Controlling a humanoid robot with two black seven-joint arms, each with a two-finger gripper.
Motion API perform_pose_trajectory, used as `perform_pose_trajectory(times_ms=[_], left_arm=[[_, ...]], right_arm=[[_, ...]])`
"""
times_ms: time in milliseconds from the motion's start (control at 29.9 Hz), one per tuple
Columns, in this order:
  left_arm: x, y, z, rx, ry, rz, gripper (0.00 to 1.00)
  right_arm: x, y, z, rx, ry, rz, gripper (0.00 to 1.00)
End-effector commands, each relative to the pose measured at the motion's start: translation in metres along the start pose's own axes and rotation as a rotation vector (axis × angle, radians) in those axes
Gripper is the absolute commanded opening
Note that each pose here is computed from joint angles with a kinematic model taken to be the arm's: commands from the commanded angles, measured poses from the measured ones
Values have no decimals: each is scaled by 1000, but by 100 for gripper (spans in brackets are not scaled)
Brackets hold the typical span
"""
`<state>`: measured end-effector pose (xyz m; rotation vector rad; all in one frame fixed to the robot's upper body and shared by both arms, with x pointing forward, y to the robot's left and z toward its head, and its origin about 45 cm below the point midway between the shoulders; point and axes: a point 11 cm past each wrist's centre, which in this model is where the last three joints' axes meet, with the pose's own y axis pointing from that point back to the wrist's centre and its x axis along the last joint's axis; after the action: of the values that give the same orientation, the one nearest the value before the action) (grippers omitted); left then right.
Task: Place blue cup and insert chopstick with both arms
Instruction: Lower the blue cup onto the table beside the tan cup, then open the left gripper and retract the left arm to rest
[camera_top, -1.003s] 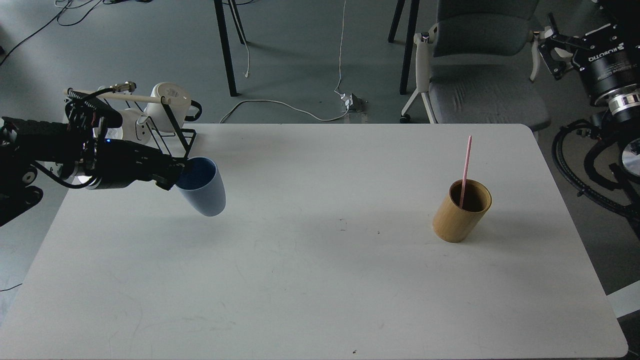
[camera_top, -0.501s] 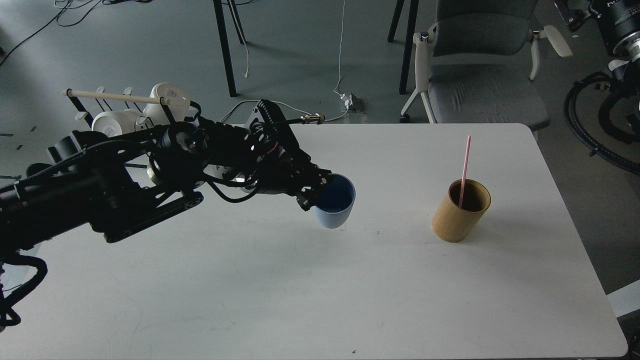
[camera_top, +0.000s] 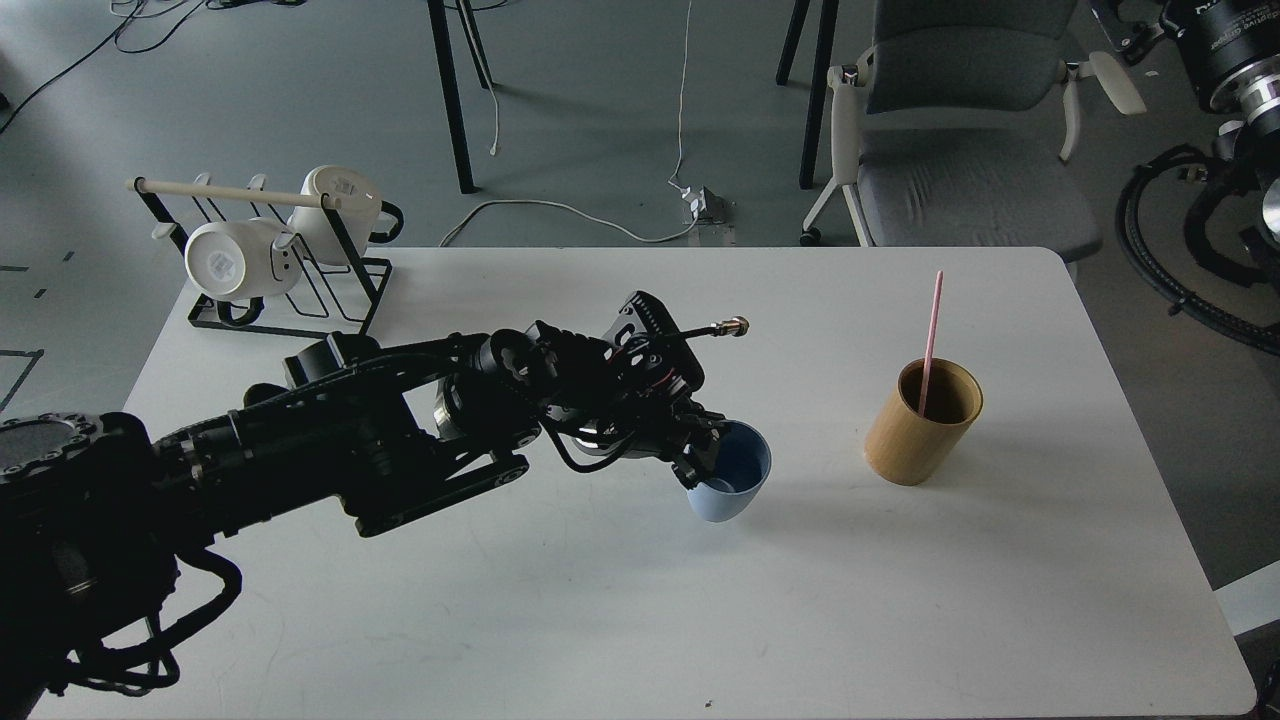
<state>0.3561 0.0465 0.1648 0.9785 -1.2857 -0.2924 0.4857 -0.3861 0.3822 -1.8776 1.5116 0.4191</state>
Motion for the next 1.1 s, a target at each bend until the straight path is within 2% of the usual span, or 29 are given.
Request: perform_pose_trajectory(times_ms=[0, 501, 702, 769, 869, 936, 1070], left_arm=[[-6, -2, -5, 9, 13, -16, 1], [-19, -5, -7, 10, 41, -35, 10], [-20, -2, -11, 20, 51, -31, 19], [-20, 0, -13, 23, 53, -29, 26], [-22, 6, -19, 31, 67, -24, 45], [-14, 14, -25, 21, 123, 15, 53], [10, 42, -43, -1, 268, 145, 63]], right_arm=[[2, 2, 3, -6, -1, 4, 100], [12, 10, 12, -21, -6, 26, 100], [12, 10, 10, -19, -2, 25, 100], [12, 10, 9, -19, -1, 24, 100], [12, 10, 9, -20, 1, 24, 100], [14, 12, 10, -24, 1, 25, 100], [5, 16, 12, -39, 4, -11, 100]])
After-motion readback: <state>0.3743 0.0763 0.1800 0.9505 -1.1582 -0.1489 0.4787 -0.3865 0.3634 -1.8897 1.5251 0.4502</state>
